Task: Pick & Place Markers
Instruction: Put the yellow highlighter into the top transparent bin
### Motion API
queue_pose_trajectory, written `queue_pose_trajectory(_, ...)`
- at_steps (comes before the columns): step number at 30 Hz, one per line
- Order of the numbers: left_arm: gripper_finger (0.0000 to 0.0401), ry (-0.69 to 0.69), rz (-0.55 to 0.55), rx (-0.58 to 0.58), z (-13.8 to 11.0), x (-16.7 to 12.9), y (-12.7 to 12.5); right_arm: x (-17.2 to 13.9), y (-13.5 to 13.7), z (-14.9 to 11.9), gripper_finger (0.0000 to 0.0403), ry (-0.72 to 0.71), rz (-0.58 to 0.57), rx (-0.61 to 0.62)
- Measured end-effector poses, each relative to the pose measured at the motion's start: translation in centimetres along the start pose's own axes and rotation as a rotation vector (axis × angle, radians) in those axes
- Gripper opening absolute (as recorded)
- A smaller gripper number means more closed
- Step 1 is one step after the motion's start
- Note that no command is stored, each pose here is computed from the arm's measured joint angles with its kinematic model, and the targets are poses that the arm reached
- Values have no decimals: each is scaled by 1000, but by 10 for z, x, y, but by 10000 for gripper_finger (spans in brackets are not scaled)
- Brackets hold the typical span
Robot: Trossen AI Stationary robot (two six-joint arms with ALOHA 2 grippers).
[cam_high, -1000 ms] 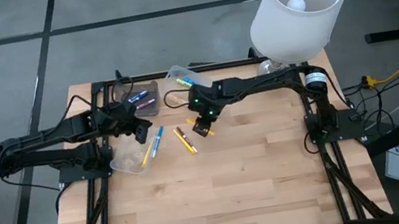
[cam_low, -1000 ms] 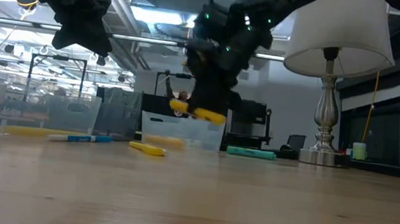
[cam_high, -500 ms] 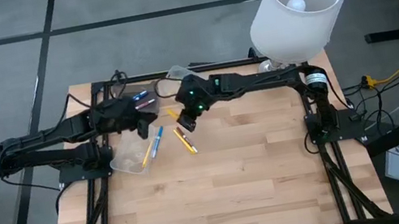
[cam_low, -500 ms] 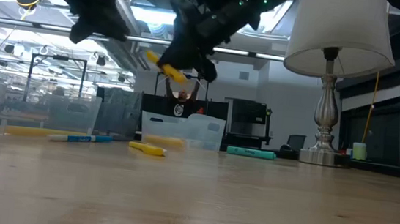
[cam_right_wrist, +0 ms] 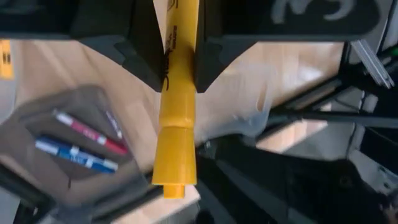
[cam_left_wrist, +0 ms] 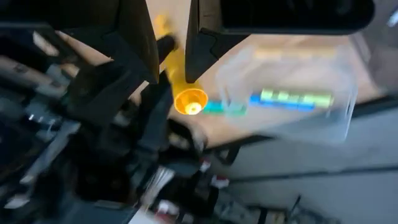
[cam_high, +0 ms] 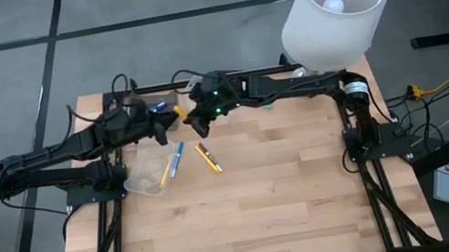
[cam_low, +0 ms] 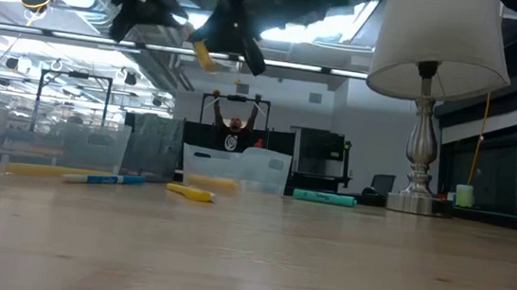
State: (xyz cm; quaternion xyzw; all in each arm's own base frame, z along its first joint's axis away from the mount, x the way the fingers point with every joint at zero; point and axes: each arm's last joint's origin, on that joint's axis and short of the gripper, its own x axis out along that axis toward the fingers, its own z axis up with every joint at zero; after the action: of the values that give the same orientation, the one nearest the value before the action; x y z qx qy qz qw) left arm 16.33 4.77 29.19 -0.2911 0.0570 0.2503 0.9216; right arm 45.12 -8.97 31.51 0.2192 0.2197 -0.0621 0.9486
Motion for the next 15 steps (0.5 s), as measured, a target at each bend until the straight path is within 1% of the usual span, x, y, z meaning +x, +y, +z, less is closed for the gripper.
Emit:
queue_pose_trajectory(3, 73, -67, -43, 5, 7, 0, -4, -1, 1, 6, 71, -49, 17, -7)
queue_pose_trajectory(5, 73, -79, -69, 2, 8, -1, -6, -1, 2, 8, 68, -70, 30, -6)
queue_pose_trajectory(9, 73, -80, -74, -3, 9, 0, -7, -2, 4, 13, 67, -108, 70, -2)
queue_pose_trajectory(15, 73, -108, -91, -1, 11, 2, -9, -2, 4, 15, 70, -135, 81, -5)
